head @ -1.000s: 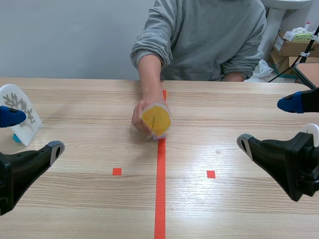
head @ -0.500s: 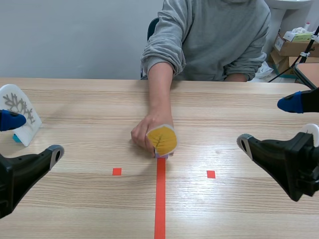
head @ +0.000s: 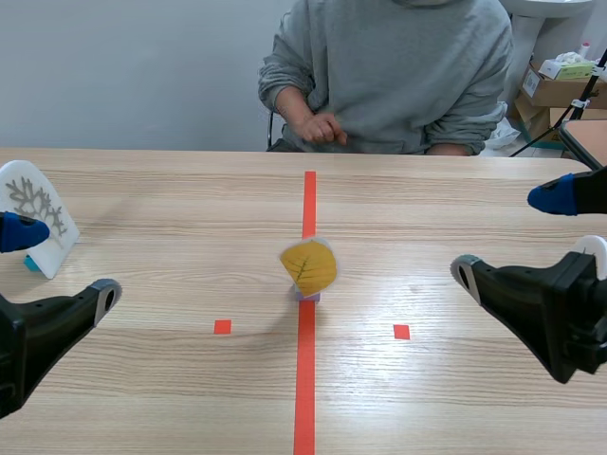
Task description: Do the leaf sorting experiment
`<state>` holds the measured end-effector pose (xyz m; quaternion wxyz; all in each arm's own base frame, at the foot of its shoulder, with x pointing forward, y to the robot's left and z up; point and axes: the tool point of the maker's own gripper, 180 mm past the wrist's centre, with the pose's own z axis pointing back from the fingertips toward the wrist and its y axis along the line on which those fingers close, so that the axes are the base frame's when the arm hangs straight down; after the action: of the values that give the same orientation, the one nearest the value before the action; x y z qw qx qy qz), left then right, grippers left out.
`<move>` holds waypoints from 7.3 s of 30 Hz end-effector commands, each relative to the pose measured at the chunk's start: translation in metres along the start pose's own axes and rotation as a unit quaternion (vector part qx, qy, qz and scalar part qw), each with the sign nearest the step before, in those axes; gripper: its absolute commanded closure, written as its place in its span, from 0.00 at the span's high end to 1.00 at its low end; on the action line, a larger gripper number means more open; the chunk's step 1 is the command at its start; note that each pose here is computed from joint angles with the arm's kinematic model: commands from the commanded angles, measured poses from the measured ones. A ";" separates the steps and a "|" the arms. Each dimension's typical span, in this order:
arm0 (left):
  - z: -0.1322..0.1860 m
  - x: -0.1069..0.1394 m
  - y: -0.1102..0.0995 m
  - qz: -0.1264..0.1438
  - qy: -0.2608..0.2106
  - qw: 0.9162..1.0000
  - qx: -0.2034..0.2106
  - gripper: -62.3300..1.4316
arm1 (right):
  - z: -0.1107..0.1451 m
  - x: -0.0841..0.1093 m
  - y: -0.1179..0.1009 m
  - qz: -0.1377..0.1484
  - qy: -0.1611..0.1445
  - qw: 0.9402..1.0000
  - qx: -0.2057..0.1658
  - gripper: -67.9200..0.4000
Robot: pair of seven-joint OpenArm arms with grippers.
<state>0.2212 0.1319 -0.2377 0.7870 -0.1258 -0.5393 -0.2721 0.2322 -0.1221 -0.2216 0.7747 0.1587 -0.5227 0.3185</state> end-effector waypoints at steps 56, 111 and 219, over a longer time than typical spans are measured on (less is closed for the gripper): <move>-0.003 0.001 0.002 -0.006 0.013 1.000 0.002 0.65 | -0.123 -0.064 0.002 0.037 0.067 0.991 0.106 0.96; -0.004 0.000 0.004 -0.008 0.017 1.000 0.004 0.65 | -0.215 -0.047 0.051 0.058 0.059 0.985 0.151 0.02; -0.004 0.002 0.003 -0.003 0.011 1.000 0.003 0.65 | -0.013 -0.014 0.003 0.051 0.039 0.998 -0.023 0.67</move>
<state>0.2259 0.1361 -0.2427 0.7989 -0.1108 -0.5211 -0.2791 0.2339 -0.1168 -0.2442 0.7845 0.1017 -0.5000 0.3524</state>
